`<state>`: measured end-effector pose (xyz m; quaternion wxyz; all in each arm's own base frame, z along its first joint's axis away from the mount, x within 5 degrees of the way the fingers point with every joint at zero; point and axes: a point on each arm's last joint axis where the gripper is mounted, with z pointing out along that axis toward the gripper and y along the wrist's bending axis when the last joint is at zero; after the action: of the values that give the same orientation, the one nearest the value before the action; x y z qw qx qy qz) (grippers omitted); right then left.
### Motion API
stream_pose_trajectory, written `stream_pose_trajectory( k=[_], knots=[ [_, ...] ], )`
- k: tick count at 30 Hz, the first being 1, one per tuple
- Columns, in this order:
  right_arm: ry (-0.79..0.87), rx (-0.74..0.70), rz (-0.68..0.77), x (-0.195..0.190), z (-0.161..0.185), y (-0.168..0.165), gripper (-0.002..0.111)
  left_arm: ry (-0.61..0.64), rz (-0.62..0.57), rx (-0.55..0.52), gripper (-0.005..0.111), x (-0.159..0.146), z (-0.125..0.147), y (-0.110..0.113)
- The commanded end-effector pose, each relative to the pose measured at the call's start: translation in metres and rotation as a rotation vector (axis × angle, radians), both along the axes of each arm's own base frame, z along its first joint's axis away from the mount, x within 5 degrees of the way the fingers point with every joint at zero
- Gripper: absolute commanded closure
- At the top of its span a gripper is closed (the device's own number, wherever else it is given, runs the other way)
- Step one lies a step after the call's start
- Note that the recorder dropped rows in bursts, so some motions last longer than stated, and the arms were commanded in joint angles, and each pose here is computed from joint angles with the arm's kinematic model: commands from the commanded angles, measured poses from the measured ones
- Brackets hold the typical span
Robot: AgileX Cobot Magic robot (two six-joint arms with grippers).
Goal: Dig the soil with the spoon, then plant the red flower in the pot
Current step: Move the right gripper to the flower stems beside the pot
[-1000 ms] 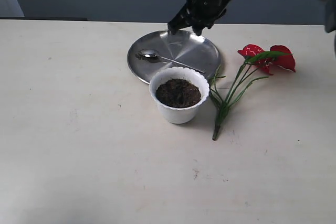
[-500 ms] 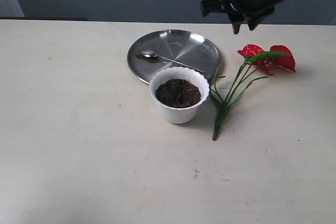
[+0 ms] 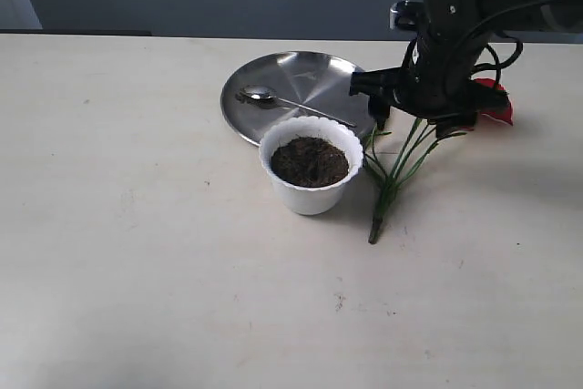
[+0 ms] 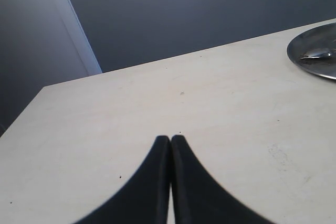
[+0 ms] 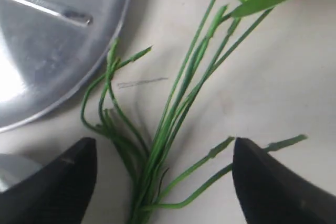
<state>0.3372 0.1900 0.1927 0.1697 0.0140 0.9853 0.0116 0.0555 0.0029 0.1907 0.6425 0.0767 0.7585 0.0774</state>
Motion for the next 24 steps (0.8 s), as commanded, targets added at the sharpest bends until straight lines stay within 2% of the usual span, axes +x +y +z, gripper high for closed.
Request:
stream_pose_trajectory(
  k=[1,4,7,24],
  knots=[
    [-0.126,-0.062,-0.086,0.011,0.004,-0.01,0.039,-0.012,-0.001,-0.004,0.106,0.0,0.001,0.0],
    [-0.158,-0.026,-0.122,0.018,-0.002,-0.01,0.046,-0.012,-0.001,-0.004,0.106,0.0,0.001,0.0],
    [-0.05,0.051,-0.213,0.024,-0.025,-0.018,0.048,-0.012,-0.001,-0.004,0.106,0.0,0.001,0.0],
    [0.0,0.04,-0.164,0.034,-0.076,-0.014,0.048,-0.012,-0.001,-0.004,0.106,0.0,0.001,0.0]
  ],
)
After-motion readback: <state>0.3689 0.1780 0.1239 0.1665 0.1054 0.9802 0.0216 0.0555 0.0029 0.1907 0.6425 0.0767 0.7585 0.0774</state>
